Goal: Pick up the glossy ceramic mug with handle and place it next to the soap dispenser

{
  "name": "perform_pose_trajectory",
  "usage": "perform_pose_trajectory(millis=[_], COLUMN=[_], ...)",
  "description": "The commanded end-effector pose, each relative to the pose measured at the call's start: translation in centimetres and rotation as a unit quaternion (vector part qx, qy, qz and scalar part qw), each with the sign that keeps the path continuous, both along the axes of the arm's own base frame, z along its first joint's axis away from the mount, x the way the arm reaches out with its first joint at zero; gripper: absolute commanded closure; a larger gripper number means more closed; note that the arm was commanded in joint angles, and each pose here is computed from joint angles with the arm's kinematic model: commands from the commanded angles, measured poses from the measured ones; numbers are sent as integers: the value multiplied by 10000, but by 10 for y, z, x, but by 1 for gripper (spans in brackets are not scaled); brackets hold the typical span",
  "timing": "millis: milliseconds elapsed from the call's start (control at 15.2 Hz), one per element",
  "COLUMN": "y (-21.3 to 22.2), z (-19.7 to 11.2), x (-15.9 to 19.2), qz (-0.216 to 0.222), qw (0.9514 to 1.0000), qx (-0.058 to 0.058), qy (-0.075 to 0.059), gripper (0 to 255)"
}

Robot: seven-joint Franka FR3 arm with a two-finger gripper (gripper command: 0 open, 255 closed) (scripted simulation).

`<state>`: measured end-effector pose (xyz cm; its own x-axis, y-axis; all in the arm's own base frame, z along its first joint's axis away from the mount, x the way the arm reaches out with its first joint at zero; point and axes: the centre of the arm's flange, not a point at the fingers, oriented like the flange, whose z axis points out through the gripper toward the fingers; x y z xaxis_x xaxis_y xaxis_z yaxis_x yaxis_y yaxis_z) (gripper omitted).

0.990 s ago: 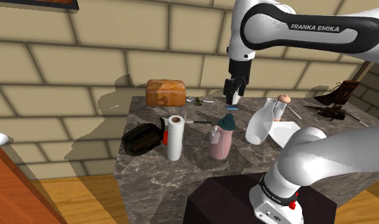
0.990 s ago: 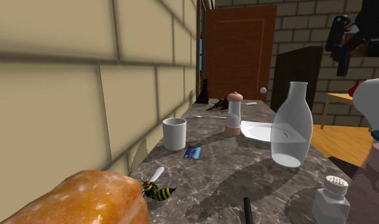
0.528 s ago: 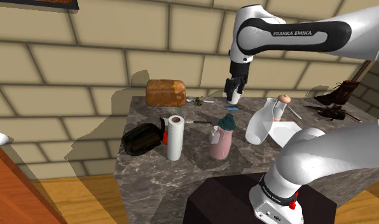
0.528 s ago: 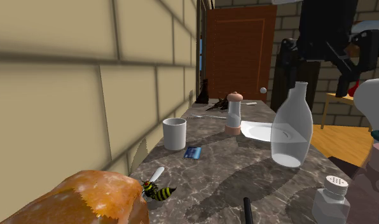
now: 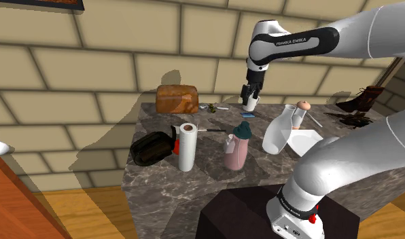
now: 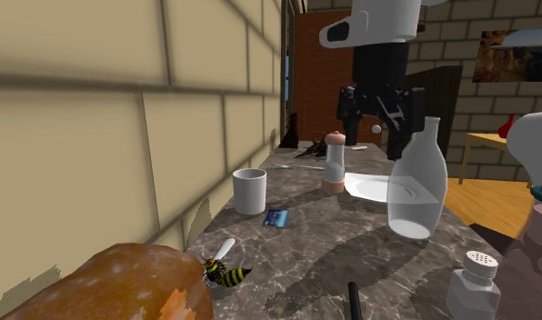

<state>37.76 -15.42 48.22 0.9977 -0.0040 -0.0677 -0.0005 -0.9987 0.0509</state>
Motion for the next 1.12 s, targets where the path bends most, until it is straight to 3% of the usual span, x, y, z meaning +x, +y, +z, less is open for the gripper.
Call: perform_pose_trajectory(millis=[0, 1056], y=[-19, -198], z=[-9, -79], x=[8, 84], qz=[-15, -183], qw=[10000, 9986], qx=[-6, -4], qy=[-63, -490], gripper=[0, 0])
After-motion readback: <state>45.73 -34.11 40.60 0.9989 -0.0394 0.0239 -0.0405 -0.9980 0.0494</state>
